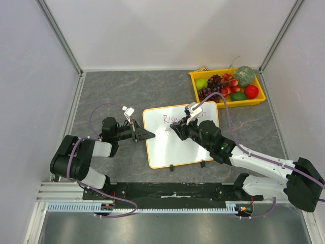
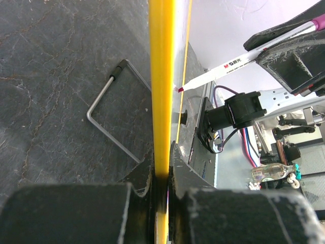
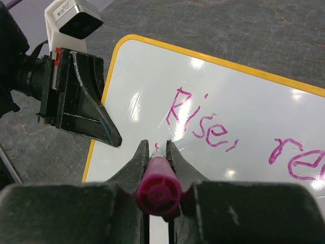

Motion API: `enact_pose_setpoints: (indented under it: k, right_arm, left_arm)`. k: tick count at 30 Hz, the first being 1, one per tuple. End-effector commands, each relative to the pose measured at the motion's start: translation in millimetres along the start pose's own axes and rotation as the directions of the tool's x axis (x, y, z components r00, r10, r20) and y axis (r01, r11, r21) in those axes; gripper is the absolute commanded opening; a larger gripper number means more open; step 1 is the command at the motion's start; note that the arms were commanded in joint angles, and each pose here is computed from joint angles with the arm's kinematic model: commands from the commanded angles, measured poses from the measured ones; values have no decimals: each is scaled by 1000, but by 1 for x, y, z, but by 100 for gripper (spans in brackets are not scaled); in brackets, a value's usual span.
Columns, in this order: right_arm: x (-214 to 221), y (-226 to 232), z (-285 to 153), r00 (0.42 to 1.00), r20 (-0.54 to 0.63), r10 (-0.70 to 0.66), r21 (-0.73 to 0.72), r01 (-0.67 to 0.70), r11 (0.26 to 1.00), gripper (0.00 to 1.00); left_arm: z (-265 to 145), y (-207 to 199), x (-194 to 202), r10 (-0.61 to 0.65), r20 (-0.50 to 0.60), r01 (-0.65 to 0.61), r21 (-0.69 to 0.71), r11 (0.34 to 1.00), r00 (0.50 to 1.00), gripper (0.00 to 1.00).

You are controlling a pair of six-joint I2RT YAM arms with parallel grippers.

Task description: Write a sentence on the whiteboard

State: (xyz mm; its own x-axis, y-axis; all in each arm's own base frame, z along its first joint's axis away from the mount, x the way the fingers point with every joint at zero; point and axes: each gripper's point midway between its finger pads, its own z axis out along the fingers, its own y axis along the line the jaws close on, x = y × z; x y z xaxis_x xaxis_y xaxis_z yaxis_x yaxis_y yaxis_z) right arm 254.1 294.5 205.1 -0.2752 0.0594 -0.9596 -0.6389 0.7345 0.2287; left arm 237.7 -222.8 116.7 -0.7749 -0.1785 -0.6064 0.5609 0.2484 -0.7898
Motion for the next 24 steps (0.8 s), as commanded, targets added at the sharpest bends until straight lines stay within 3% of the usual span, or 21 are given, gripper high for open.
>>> enact_pose_setpoints:
  k: [1, 24]
  right_arm:
    - [11, -7, -2, 1000, -27, -5, 27, 6, 1000, 0]
    - [38, -9, -11, 996, -86, 8, 15, -7, 1000, 0]
  left_arm:
    - [0, 17, 13, 29, -30, -30, -43, 999, 999, 2]
    - [2, 17, 14, 23, -34, -24, -37, 999, 999, 2]
